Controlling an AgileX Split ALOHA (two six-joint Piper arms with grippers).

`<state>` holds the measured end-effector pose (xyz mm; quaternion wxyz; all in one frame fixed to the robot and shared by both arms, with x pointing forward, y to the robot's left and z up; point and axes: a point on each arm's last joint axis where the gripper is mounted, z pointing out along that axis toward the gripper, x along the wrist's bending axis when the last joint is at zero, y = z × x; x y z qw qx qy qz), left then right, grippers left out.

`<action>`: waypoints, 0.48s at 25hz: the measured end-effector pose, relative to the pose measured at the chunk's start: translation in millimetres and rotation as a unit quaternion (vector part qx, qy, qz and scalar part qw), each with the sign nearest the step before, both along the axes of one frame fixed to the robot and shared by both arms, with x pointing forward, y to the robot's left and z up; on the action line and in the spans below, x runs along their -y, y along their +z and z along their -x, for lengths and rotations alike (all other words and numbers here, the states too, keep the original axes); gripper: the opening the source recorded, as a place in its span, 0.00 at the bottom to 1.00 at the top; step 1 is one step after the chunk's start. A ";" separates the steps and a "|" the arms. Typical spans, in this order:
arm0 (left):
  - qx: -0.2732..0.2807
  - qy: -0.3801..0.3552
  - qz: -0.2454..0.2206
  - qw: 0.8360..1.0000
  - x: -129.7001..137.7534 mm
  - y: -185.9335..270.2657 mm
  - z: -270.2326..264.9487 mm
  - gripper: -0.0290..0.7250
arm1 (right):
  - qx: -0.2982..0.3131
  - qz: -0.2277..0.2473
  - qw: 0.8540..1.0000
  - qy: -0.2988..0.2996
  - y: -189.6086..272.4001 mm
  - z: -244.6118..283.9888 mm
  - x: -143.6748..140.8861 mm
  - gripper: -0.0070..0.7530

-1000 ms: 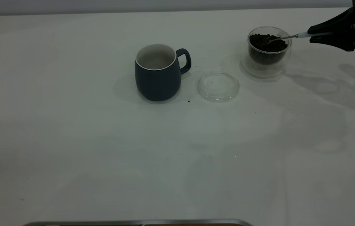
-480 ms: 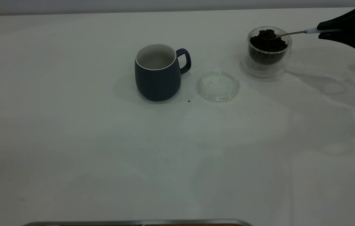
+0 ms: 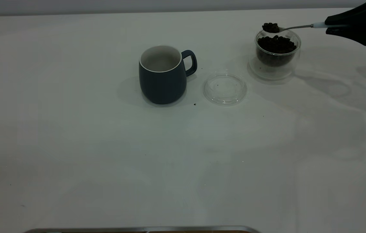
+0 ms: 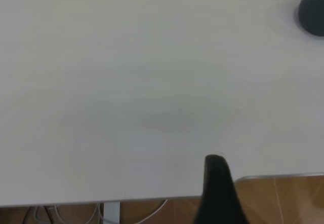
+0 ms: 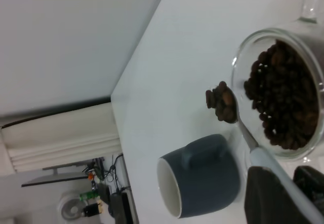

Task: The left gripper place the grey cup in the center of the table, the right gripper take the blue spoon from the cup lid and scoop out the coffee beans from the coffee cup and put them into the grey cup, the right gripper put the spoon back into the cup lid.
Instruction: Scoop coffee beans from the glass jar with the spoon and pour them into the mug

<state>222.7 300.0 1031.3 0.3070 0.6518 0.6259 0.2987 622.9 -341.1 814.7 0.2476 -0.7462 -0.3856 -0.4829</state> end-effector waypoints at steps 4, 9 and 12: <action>0.000 0.000 0.000 1.000 0.0 0.0 0.0 0.82 | 0.009 -0.006 1.000 0.007 1.7 0.3 -1.1 0.15; 0.000 0.000 0.000 1.000 0.0 0.0 0.0 0.82 | 0.014 -0.007 1.000 0.011 2.3 0.5 -1.5 0.15; 0.000 0.000 0.000 1.000 0.0 0.0 0.0 0.82 | 0.016 -0.008 1.000 0.012 2.6 0.5 -1.7 0.15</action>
